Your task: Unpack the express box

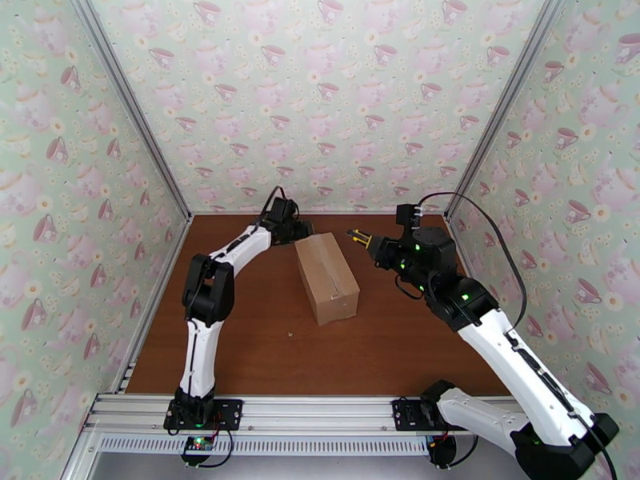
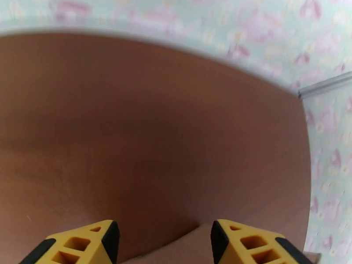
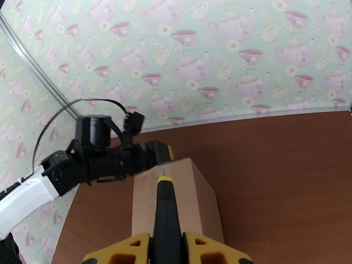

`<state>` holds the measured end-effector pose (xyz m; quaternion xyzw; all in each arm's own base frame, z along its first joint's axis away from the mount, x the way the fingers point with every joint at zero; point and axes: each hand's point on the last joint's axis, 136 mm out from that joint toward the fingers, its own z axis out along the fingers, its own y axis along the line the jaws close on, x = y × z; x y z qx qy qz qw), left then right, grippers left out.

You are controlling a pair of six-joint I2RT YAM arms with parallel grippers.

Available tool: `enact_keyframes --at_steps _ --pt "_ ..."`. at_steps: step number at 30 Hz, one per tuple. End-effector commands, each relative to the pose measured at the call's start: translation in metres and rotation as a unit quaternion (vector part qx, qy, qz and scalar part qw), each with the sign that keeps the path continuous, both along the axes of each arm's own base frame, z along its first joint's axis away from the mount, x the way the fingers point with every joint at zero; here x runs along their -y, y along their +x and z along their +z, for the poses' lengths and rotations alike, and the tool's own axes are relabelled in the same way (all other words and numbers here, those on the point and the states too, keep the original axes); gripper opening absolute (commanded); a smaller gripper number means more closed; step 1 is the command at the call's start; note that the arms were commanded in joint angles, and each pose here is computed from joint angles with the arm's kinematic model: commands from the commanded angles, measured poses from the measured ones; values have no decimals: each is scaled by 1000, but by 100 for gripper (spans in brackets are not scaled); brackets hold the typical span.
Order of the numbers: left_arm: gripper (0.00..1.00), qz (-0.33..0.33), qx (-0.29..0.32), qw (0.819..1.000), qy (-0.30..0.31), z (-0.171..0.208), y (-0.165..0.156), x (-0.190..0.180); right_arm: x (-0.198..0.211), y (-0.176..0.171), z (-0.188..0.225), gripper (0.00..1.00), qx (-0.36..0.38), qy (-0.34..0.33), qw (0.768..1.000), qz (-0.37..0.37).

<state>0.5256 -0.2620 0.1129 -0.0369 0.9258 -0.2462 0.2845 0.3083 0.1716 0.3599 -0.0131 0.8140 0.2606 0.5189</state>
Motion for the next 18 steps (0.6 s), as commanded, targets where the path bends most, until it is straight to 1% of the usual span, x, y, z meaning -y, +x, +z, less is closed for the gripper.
enact_keyframes --at_steps 1,5,7,10,14,16,18 --pt "61 -19 26 999 -30 33 -19 15 -6 -9 15 0 14 10 999 27" --pt "61 -21 26 998 -47 35 -37 21 -8 -19 9 0 8 1 999 35" --pt "61 -12 29 999 -43 37 -41 16 -9 -23 3 0 3 -4 999 37" --pt "60 16 41 999 -24 49 -38 -6 -11 -29 -7 0 -4 -22 999 46" --pt "61 68 80 994 -7 89 -35 -52 -15 -30 -23 0 -18 -49 997 53" --pt "62 87 97 991 4 110 -42 -73 -18 -30 -28 0 -21 -54 996 62" --pt "63 100 106 989 17 129 -56 -87 -21 -29 -30 0 -24 -58 996 68"
